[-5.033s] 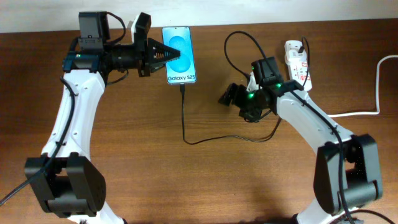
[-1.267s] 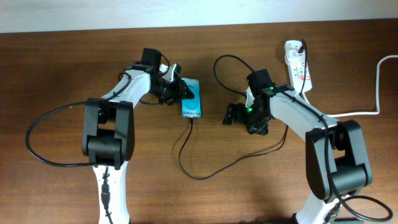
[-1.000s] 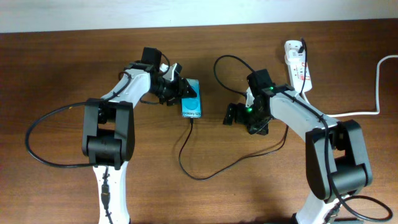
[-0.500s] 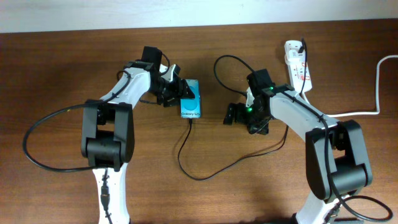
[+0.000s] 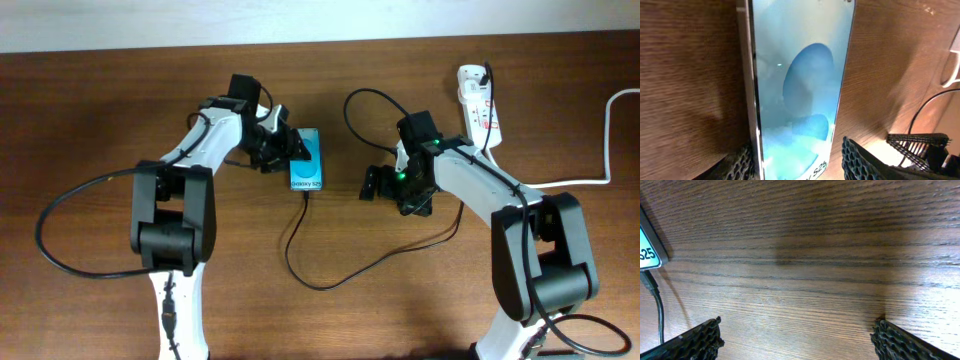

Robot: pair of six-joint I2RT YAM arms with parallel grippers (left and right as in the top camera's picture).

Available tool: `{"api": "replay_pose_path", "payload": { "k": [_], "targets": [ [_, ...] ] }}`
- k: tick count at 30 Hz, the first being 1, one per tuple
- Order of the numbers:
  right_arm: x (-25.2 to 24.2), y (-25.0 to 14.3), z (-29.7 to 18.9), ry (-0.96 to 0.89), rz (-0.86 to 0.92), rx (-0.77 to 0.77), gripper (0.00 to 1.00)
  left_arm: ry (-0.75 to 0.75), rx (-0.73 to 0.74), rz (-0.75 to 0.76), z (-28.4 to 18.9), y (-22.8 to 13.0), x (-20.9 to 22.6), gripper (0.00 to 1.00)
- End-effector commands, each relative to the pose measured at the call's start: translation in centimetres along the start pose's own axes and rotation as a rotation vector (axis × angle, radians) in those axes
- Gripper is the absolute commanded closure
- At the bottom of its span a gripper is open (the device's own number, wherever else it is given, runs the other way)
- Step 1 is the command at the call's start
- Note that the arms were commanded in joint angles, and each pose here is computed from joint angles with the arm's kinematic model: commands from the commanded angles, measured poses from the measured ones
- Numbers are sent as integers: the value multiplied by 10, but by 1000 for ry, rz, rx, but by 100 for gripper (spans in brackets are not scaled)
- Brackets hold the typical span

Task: Plug charger to phone and switch on socket
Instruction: 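Open the left gripper and release the phone flat on the table, then withdraw both grippers away from the phone toward the table edge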

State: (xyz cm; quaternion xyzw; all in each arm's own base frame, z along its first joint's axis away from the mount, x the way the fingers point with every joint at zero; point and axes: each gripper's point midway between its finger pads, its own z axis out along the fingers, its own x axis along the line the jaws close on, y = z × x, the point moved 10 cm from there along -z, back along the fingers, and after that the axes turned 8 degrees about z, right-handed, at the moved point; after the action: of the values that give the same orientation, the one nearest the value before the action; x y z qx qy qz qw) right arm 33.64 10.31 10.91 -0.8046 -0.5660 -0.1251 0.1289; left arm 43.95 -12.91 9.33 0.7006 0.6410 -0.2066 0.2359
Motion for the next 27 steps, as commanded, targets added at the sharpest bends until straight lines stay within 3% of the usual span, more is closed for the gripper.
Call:
{"api": "replay_pose_path", "payload": {
  "k": [1, 8, 12, 20, 27],
  "targets": [
    [-3, 0, 3, -34, -10, -5, 2, 161, 45, -61, 15, -10, 28, 42],
    [-1, 1, 3, -27, -14, -16, 2, 181, 43, -65, 15, -10, 29, 42],
    [-1, 3, 3, -21, -17, -24, 2, 187, 53, -72, 15, -11, 30, 48],
    [-2, 3, 3, -44, -18, -38, 2, 268, 81, -89, 12, -16, 35, 44],
    [18, 9, -36, 15, -88, -128, 0, 393, 88, -90, -51, -4, -2, 44]
  ]
}}
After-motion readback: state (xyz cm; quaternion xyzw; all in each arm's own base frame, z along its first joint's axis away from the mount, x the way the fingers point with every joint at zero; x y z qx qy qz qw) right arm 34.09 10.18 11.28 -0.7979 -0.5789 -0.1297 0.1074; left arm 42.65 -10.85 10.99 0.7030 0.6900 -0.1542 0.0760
